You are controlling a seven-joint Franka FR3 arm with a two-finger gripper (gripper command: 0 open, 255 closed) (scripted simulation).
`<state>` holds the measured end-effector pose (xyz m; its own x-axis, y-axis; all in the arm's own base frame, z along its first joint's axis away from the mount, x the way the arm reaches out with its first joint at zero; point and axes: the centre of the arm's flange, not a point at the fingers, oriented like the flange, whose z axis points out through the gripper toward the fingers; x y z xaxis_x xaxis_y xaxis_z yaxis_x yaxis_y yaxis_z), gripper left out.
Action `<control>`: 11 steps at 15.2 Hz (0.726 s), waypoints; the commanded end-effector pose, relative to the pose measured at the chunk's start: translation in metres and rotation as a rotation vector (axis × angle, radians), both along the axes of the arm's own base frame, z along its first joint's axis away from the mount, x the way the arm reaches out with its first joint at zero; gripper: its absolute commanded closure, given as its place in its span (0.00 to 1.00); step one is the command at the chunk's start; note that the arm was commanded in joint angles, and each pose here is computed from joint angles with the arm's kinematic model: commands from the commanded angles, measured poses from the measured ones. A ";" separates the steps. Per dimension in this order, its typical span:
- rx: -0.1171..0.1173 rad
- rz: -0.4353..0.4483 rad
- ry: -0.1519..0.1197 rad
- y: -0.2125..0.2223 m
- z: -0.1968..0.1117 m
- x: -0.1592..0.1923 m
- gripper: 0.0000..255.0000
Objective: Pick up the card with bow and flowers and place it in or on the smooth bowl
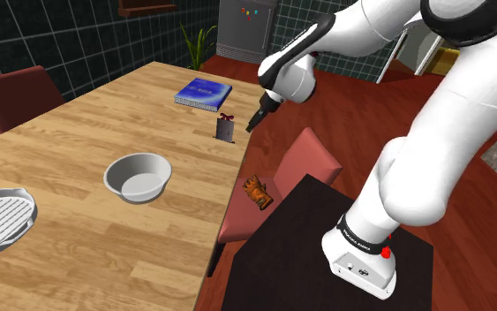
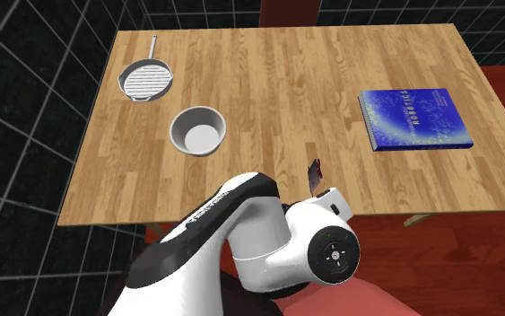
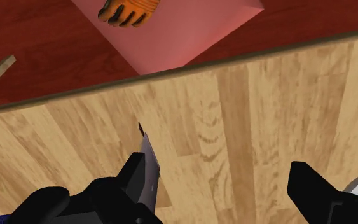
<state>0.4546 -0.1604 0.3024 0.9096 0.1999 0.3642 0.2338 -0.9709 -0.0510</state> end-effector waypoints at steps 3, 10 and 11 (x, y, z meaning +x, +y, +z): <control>0.006 0.013 -0.059 -0.023 -0.037 0.028 0.00; 0.020 0.039 -0.155 -0.062 -0.094 0.085 0.00; 0.020 0.039 -0.156 -0.063 -0.095 0.085 0.00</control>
